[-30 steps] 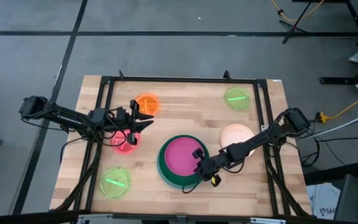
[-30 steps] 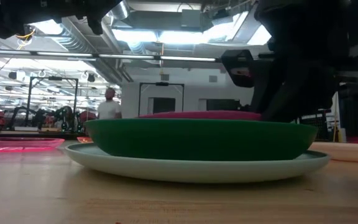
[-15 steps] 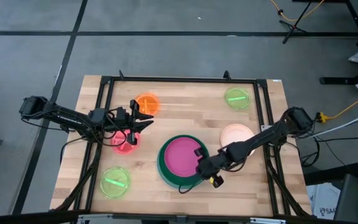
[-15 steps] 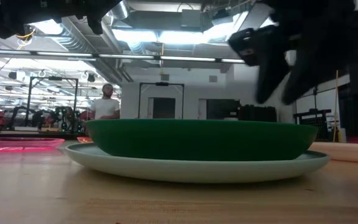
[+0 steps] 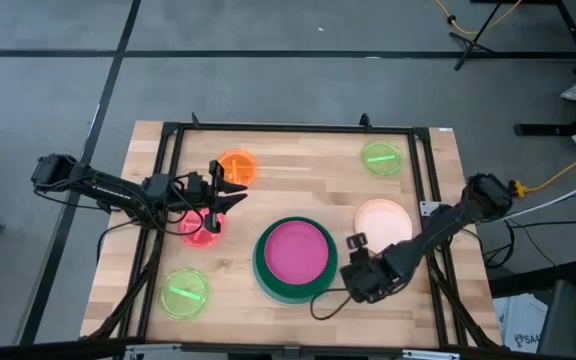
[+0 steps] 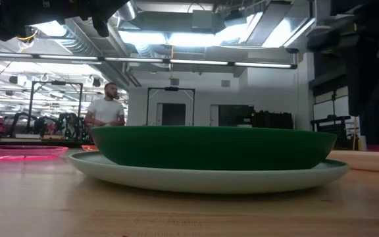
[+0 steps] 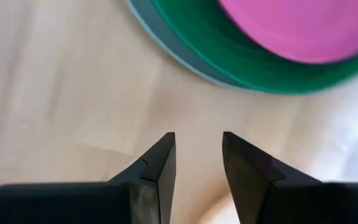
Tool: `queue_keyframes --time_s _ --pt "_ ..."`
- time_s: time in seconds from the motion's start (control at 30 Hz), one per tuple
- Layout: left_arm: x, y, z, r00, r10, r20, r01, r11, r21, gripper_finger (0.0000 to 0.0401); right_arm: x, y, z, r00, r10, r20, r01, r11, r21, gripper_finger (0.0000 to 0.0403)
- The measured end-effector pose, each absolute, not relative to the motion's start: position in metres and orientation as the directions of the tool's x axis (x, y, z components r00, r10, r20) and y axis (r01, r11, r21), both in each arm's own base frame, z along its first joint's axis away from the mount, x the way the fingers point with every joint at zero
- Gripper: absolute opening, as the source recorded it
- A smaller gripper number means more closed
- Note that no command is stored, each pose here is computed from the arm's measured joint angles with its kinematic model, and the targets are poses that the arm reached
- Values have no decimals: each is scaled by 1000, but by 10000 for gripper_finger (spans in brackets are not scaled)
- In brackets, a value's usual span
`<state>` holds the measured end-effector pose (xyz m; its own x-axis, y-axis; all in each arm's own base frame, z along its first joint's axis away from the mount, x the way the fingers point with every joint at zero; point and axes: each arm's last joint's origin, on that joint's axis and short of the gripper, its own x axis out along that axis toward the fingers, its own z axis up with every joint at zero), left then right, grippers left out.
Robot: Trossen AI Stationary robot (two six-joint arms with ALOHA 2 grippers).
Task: Stack plastic plates
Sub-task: Stack the light orange plate on top of the pink plate
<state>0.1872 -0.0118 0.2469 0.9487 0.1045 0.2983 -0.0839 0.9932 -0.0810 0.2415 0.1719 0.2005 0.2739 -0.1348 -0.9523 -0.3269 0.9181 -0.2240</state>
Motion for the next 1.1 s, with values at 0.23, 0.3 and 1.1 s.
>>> queue_keyframes --time_s 0.23,0.3,1.1 --pt "187 -12 247 949 104 299 -84 993 -82 82 209 157 193 266 -202 -943 -217 940 -262 122" --pt "187 -12 247 949 105 298 -84 993 -82 82 200 150 191 266 -202 -942 -170 953 -252 122" --pt "187 -12 247 948 105 299 -84 993 -84 82 158 116 145 299 -165 -940 36 986 -162 122"
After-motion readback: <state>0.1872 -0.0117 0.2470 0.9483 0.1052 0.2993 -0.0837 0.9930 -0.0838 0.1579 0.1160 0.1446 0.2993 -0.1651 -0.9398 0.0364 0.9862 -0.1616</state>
